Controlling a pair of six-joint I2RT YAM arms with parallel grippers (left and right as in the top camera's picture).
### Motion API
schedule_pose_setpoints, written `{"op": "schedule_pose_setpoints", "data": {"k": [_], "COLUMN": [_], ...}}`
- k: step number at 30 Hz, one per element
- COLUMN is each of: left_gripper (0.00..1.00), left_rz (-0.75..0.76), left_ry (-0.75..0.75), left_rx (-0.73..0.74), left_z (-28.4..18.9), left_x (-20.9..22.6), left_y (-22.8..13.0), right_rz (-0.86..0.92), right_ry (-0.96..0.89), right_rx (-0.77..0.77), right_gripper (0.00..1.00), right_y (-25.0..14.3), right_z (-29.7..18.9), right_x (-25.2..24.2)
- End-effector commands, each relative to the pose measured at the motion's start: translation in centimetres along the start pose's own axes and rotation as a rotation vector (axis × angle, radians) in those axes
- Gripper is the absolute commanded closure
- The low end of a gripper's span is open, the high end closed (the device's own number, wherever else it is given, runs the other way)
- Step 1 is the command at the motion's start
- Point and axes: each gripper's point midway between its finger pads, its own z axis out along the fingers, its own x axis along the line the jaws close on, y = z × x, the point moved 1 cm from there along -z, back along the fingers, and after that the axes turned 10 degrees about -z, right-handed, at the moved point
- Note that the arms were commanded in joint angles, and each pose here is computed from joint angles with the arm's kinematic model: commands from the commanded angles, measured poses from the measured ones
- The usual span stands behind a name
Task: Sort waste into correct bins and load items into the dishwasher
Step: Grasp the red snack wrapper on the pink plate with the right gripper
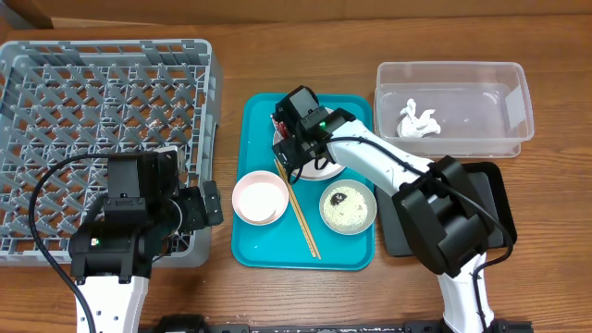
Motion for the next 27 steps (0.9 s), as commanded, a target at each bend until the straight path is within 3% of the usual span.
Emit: {"op": "schedule_pose_setpoints", "data": {"k": [1,3,13,15,20,23,25,27], "left_gripper": [0.0,0.0,0.0,0.0,0.0,0.0,0.0,0.0], "left_rz": [-0.012,-0.012,-0.012,-0.013,-0.013,-0.013,-0.013,-0.012], "left_ry": [0.008,0.008,0.01,0.01,0.011,0.011,0.011,0.011], "left_rx": [-0.023,-0.023,-0.018,-0.016,-0.015,-0.015,-0.016,-0.016], "left_z": [-0.5,-0.5,-0.5,-0.5,-0.5,-0.5,-0.5,-0.5], "left_x": [0.0,0.0,0.1,0.1,0.1,0.1,0.1,0.1], "left_y": [0.7,0.7,0.6,0.5,0.5,0.5,0.5,0.5], "right_rz": [0.003,0.004,0.036,0.036,0.037,0.041,0.079,0.151], "right_ry": [-0.014,-0.013,-0.009,-0.009,-0.007,-0.017,-0.067,-0.148], "right_rx": [-0.006,0.003,0.049,0.053,0.075,0.089,0.086,0.027], "right_gripper": [0.24,0.3,0.33,0.41,0.8,0.96,0.96,0.96], "right_y": [0.1,-0.1,-1.9,-2.0,-2.4,-2.2,-1.6,0.4], "right_z": [0.1,0.2,1.3,1.3,1.1,0.0,-1.4,-6.0], "right_x": [-0.4,-0.3,-0.2,-0.2,-0.2,-0.4,-1.4,-3.9]}}
